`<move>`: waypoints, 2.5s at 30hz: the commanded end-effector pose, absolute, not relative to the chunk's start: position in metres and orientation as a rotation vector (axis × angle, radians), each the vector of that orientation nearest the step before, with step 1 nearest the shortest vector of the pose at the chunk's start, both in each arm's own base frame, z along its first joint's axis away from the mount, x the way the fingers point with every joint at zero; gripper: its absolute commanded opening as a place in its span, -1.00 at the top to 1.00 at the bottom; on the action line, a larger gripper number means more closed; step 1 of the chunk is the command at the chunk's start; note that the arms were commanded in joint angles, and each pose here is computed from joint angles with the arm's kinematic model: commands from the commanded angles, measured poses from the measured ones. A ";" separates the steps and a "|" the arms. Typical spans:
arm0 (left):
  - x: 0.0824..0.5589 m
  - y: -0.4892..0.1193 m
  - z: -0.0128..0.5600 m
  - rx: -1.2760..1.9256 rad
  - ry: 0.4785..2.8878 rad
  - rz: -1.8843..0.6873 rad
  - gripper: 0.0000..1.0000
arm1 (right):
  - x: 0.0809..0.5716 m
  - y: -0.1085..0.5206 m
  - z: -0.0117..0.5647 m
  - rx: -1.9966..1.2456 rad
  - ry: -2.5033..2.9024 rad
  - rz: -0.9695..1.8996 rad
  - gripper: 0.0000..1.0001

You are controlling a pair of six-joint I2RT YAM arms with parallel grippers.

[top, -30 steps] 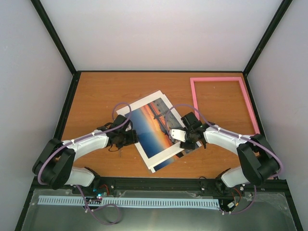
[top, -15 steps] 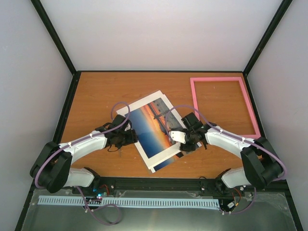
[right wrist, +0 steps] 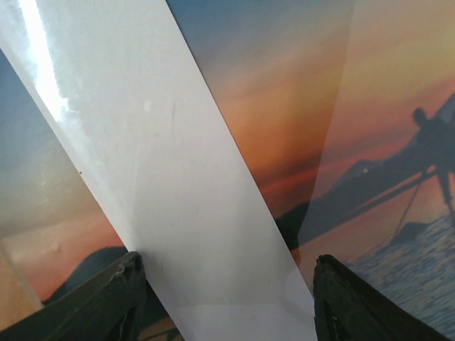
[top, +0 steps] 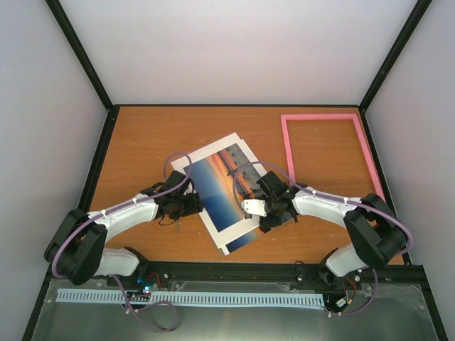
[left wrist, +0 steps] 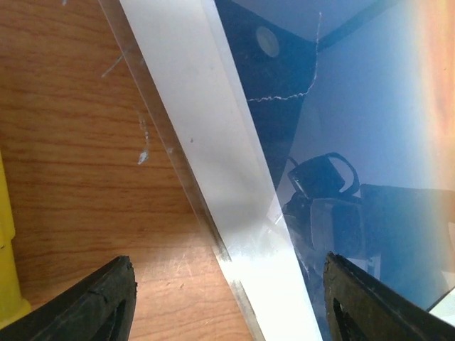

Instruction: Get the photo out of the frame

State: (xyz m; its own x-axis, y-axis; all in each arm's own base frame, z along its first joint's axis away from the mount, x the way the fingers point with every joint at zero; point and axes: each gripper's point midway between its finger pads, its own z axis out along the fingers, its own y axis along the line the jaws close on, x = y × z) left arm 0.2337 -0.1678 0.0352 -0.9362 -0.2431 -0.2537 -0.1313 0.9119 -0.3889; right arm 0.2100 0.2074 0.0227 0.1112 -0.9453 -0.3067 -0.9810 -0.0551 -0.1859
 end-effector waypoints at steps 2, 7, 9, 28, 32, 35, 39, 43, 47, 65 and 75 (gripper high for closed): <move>0.232 -0.167 0.036 -0.270 2.764 -0.529 -0.44 | 0.228 0.215 0.019 -2.022 1.909 0.072 -0.25; 0.233 -0.165 0.038 -0.280 2.751 -0.521 -0.44 | 0.236 0.223 0.021 -1.978 1.940 0.082 -0.21; 0.234 -0.163 0.040 -0.293 2.742 -0.510 -0.44 | 0.242 0.225 0.018 -1.957 1.960 0.068 -0.20; 0.230 -0.153 0.055 -0.317 2.678 -0.512 -0.46 | 0.340 0.247 0.019 -1.636 2.155 -0.091 -0.14; 0.231 -0.157 0.053 -0.294 2.681 -0.529 -0.46 | 0.331 0.238 0.036 -1.611 2.168 -0.038 -0.19; 0.234 -0.161 0.053 -0.267 2.678 -0.542 -0.46 | 0.318 0.227 0.052 -1.582 2.194 0.021 -0.22; 0.239 -0.177 0.058 -0.154 2.656 -0.626 -0.42 | 0.298 0.207 0.073 -1.535 2.225 0.093 -0.23; 0.239 -0.198 0.074 -0.012 2.593 -0.758 -0.33 | 0.277 0.178 0.085 -1.467 2.296 0.176 -0.21; 0.237 -0.218 0.088 0.112 2.543 -0.846 -0.31 | 0.257 0.140 0.095 -1.367 2.387 0.250 -0.16; 0.188 -0.228 0.049 0.190 2.790 -0.883 -0.16 | 0.208 0.031 0.056 -1.088 2.780 0.713 0.19; 0.180 -0.223 0.032 0.127 2.851 -0.870 -0.17 | 0.220 0.041 0.044 -1.011 2.781 0.848 -0.16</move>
State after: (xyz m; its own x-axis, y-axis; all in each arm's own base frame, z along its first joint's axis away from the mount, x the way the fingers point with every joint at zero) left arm 0.1843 -0.2198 0.0348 -0.9781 0.0369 -0.2050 0.1442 0.8304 -0.5383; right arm 0.2119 0.0326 0.0387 -0.7754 -0.5973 -0.2051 -0.6188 0.6537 0.4356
